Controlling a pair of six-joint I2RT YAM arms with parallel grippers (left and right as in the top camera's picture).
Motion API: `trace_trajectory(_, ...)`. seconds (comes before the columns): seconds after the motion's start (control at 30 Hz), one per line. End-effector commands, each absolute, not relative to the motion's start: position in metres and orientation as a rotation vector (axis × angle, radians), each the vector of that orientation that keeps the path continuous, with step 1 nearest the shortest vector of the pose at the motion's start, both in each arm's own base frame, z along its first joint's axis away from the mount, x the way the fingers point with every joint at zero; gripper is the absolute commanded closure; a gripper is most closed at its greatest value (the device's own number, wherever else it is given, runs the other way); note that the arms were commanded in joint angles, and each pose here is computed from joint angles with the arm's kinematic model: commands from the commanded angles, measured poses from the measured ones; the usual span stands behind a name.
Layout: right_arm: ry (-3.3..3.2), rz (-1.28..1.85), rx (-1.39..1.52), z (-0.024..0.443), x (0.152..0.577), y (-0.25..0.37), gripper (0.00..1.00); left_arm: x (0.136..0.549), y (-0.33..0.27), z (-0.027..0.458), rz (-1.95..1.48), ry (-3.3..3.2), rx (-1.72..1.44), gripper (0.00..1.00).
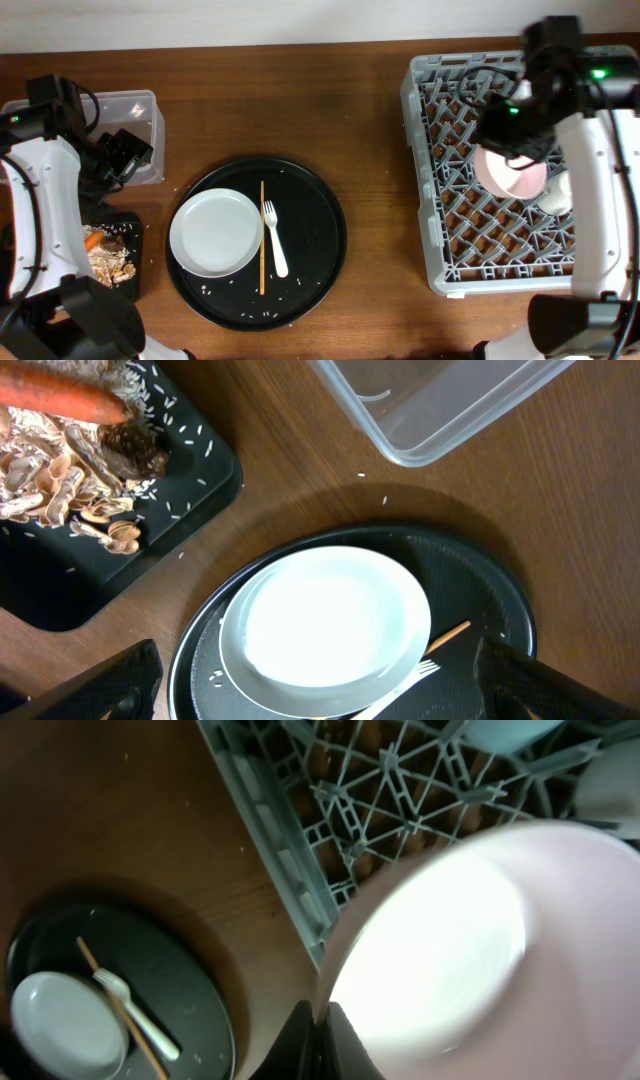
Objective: Sort waste into correct bins and load items into the dishwasher rack
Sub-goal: 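Carry the pink bowl to the rack and set it down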
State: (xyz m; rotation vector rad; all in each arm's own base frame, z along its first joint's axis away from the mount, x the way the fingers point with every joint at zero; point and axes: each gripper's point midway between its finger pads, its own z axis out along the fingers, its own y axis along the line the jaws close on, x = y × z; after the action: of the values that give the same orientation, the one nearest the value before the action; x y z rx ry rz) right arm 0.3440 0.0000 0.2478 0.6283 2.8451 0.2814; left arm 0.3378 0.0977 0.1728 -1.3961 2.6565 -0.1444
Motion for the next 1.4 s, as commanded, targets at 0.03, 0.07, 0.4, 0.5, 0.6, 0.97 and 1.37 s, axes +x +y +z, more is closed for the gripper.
trace_trajectory(0.03,2.826,0.747,0.497,0.228,0.339,-0.001,0.96,0.337,0.098,0.175,-0.147,2.641,-1.414,0.01)
trace_trajectory(0.07,2.791,0.855,0.497,0.224,0.339,-0.004,0.96,0.337,0.098,0.175,-0.147,2.641,-1.414,0.01)
trace_trajectory(0.4,2.378,1.337,0.311,0.235,0.329,-0.028,0.96,0.337,0.098,0.175,-0.147,2.641,-1.414,0.01)
trace_trajectory(0.5,2.336,1.41,0.305,0.228,0.328,-0.022,0.96,0.337,0.098,0.175,-0.147,2.641,-1.414,0.01)
trace_trajectory(0.6,2.278,1.49,0.328,0.227,0.329,-0.018,0.96,0.337,0.098,0.175,-0.147,2.641,-1.414,0.01)
trace_trajectory(0.97,2.249,1.546,0.358,0.202,0.327,-0.014,0.96,0.337,0.098,0.175,-0.147,2.641,-1.414,0.01)
trace_trajectory(1.37,2.384,1.431,0.367,0.182,0.321,-0.021,0.96,0.337,0.098,0.175,-0.146,2.641,-1.414,0.01)
